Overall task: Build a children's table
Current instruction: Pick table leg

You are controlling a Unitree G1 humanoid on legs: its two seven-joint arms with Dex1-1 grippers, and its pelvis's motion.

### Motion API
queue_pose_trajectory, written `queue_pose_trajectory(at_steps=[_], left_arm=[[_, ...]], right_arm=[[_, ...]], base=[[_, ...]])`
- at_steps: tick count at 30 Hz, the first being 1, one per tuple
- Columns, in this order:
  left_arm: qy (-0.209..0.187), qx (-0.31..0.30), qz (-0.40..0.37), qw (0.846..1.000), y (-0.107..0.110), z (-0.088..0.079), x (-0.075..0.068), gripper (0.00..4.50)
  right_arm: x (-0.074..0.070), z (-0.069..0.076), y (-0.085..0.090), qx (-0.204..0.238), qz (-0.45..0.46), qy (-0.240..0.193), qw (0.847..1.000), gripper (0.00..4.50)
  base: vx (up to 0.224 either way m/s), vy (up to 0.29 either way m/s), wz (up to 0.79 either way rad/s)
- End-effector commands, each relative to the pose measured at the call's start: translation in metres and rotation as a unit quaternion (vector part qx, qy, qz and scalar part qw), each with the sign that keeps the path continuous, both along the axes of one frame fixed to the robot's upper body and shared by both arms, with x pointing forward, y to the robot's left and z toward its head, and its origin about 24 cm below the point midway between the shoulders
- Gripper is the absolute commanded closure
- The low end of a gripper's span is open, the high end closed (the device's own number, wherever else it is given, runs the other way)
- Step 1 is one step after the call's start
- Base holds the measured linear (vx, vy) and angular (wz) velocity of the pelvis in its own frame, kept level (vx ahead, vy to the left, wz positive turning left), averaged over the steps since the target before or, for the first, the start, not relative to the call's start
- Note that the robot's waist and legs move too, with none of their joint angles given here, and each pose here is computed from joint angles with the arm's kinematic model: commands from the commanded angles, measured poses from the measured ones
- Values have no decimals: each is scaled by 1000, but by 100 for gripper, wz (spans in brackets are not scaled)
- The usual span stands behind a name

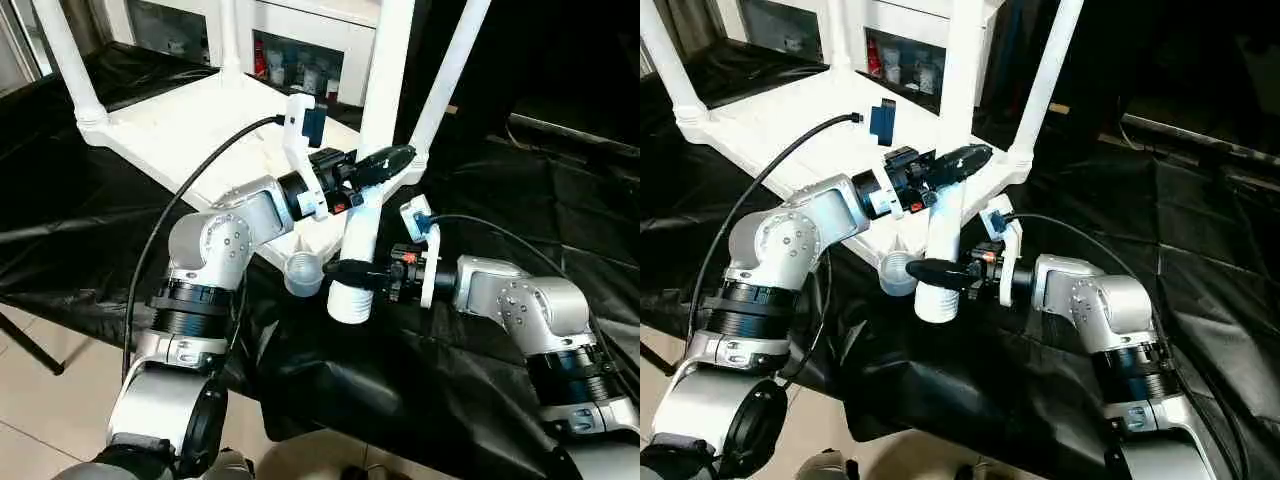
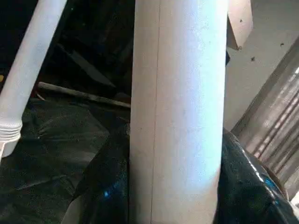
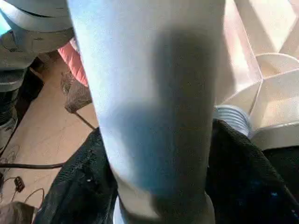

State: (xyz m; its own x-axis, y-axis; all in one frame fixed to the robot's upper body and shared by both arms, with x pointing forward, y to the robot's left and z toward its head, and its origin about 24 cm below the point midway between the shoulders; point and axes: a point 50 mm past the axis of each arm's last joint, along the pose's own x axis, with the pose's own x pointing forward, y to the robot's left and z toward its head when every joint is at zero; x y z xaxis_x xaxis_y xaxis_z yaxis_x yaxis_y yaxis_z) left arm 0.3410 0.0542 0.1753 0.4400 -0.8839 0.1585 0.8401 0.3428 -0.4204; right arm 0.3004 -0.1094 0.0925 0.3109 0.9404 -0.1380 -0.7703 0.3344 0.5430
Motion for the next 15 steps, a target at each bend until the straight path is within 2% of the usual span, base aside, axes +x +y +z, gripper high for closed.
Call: queue_pose_trajectory(at_steps=[1, 9, 15], left_arm=[[-20, -1, -24, 1000, -10, 9, -6, 268], [-21, 5, -24, 999, -9, 7, -7, 268], [-23, 9, -25, 999, -10, 7, -7, 268]], right_arm=[[7, 5, -9, -11, -27, -11, 1000, 170], [5, 9, -7, 14, -11, -10, 1000, 170], [6, 10, -7, 18, -10, -11, 1000, 170]], base=[[0, 0, 0], [0, 0, 0], [0, 0, 0]])
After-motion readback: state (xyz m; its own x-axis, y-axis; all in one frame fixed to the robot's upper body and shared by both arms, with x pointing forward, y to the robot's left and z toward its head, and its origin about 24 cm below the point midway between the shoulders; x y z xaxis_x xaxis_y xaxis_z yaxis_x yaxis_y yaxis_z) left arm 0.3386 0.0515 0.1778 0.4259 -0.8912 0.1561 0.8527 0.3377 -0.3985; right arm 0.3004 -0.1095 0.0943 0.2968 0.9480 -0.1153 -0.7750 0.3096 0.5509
